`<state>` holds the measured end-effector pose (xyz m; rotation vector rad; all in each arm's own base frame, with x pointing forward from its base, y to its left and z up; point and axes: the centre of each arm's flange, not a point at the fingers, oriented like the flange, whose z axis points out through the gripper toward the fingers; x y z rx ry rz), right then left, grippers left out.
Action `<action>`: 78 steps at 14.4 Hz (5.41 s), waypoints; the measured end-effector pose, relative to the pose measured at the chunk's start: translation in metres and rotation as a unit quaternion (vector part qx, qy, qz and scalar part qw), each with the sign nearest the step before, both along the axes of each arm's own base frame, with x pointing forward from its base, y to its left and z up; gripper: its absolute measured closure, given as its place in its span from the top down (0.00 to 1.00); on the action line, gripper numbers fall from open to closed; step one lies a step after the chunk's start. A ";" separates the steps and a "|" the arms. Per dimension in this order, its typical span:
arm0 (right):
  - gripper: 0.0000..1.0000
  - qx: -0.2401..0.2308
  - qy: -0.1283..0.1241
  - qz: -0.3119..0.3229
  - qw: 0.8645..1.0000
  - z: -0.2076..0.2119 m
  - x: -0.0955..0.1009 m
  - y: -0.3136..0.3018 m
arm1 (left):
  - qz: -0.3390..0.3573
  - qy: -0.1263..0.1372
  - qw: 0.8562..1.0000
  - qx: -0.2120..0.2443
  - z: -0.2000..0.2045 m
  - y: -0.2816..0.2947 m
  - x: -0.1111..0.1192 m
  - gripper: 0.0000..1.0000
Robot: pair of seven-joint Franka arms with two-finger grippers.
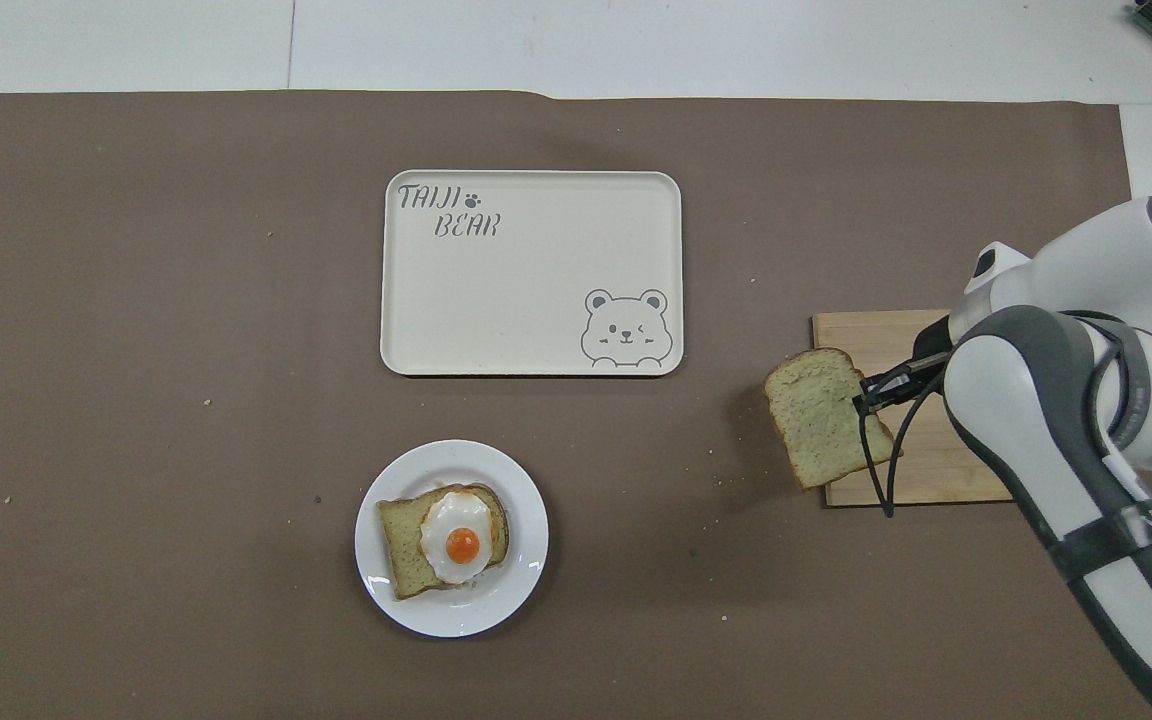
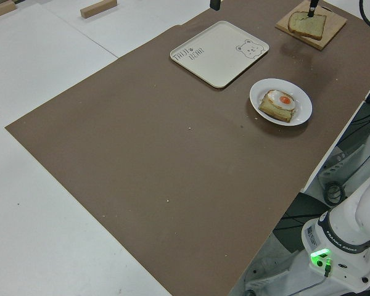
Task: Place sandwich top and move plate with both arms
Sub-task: 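Carry the bread slice with the right gripper over the egg plate, then lower the bread onto the egg and open the right gripper, then withdraw the right gripper while the left gripper reaches toward the plate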
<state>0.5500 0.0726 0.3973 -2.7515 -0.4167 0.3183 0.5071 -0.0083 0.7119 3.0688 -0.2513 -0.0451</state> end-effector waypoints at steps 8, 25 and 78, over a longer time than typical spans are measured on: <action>0.07 0.035 0.060 -0.036 0.997 0.018 -0.036 0.128 | 0.000 0.000 1.000 0.000 0.000 0.000 0.000 1.00; 0.07 0.008 0.024 -0.176 0.984 -0.038 -0.108 0.332 | -0.002 0.000 1.000 0.000 0.000 -0.002 0.000 1.00; 1.00 -0.162 -0.114 -0.201 0.959 0.237 -0.019 -0.096 | 0.026 0.024 0.986 -0.164 -0.191 -0.050 -0.051 1.00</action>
